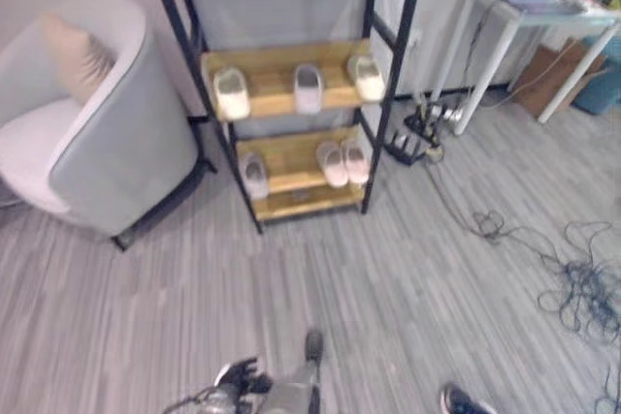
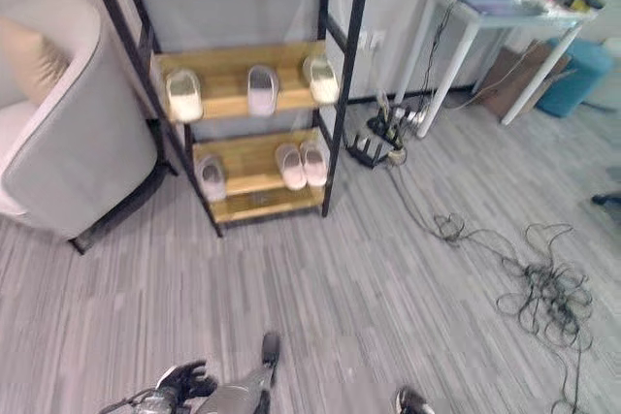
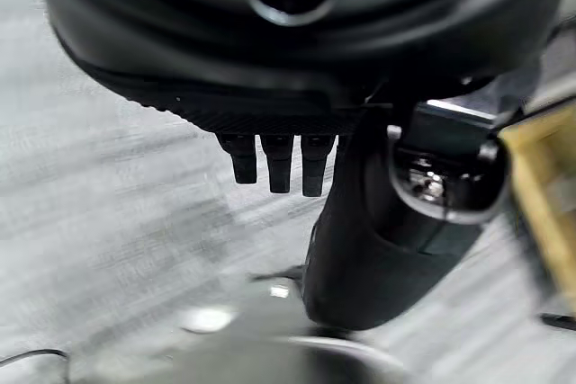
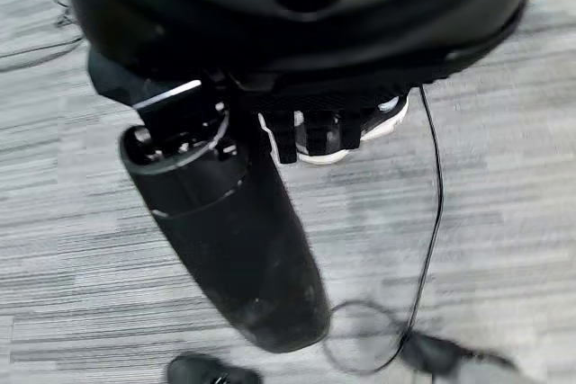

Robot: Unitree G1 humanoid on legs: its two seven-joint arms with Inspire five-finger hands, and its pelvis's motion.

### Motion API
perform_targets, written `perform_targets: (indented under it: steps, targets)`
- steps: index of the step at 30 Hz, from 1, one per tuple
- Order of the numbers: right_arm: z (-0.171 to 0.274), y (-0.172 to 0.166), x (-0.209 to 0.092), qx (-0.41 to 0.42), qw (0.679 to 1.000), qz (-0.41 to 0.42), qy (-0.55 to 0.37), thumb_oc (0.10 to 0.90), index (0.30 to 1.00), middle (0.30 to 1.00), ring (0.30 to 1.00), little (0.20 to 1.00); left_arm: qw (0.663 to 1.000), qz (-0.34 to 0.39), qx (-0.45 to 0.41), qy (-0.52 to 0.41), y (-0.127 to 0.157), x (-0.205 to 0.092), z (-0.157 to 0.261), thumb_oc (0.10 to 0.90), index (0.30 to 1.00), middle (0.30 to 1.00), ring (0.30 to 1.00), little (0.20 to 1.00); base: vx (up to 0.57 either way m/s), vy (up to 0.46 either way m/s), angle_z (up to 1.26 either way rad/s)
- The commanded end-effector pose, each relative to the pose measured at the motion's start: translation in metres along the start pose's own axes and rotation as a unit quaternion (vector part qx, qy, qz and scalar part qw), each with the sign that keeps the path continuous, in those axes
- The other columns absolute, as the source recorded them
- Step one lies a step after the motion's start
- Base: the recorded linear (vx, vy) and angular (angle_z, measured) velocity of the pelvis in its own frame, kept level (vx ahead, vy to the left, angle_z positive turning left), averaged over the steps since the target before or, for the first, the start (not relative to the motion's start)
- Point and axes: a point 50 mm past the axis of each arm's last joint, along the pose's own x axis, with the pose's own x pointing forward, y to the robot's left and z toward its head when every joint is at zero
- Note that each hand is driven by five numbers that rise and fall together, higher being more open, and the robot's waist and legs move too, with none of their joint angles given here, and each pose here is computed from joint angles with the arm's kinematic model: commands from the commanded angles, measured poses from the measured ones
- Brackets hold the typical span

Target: Arrange the slippers neatly on the shoe rack.

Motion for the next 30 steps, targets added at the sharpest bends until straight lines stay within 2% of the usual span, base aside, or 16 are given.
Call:
perform_targets:
  steps: [1,8,15,20,23,26,30]
  targets:
    - [0.01,-0.028,-0.002,-0.015,0.999,-0.022,-0.032,0.8,0.9,0.9,0.9,0.9,0.999,-0.031,0.017,0.039,-0.023,-0.005,-0.028,0.8,0.9,0.9,0.9,0.9,0.29,0.205,-0.28]
    - [0.021,-0.02,-0.001,-0.037,0.998,-0.013,-0.058,0.8,0.9,0.9,0.9,0.9,1.0,-0.024,-0.002,0.013,-0.018,-0.003,-0.014,0.8,0.9,0.9,0.9,0.9,0.44,0.121,0.21]
    - [0.028,-0.019,-0.002,-0.053,0.996,-0.011,-0.073,0.8,0.9,0.9,0.9,0.9,0.999,-0.031,0.019,0.021,-0.023,-0.004,-0.02,0.8,0.9,0.9,0.9,0.9,0.43,-0.121,0.5]
    - [0.032,-0.019,-0.003,-0.08,0.993,-0.006,-0.087,0.8,0.9,0.9,0.9,0.9,0.999,-0.026,-0.001,0.046,-0.019,-0.006,-0.035,0.8,0.9,0.9,0.9,0.9,0.29,-0.178,0.44]
    - [0.05,-0.021,-0.005,-0.081,0.989,-0.01,-0.126,0.8,0.9,0.9,0.9,0.9,0.998,-0.025,0.006,0.051,-0.021,-0.007,-0.039,0.8,0.9,0.9,0.9,0.9,0.09,-0.135,0.31]
    - [0.076,-0.031,-0.011,-0.063,0.979,-0.029,-0.19,0.8,0.9,0.9,0.9,0.9,1.0,-0.014,0.003,0.027,-0.02,-0.004,-0.023,0.8,0.9,0.9,0.9,0.9,0.07,-0.193,0.22]
    - [0.092,-0.042,-0.022,-0.069,0.966,-0.045,-0.243,0.8,0.9,0.9,0.9,0.9,0.999,-0.028,0.017,0.023,-0.031,-0.005,-0.023,0.8,0.9,0.9,0.9,0.9,0.12,0.021,0.29]
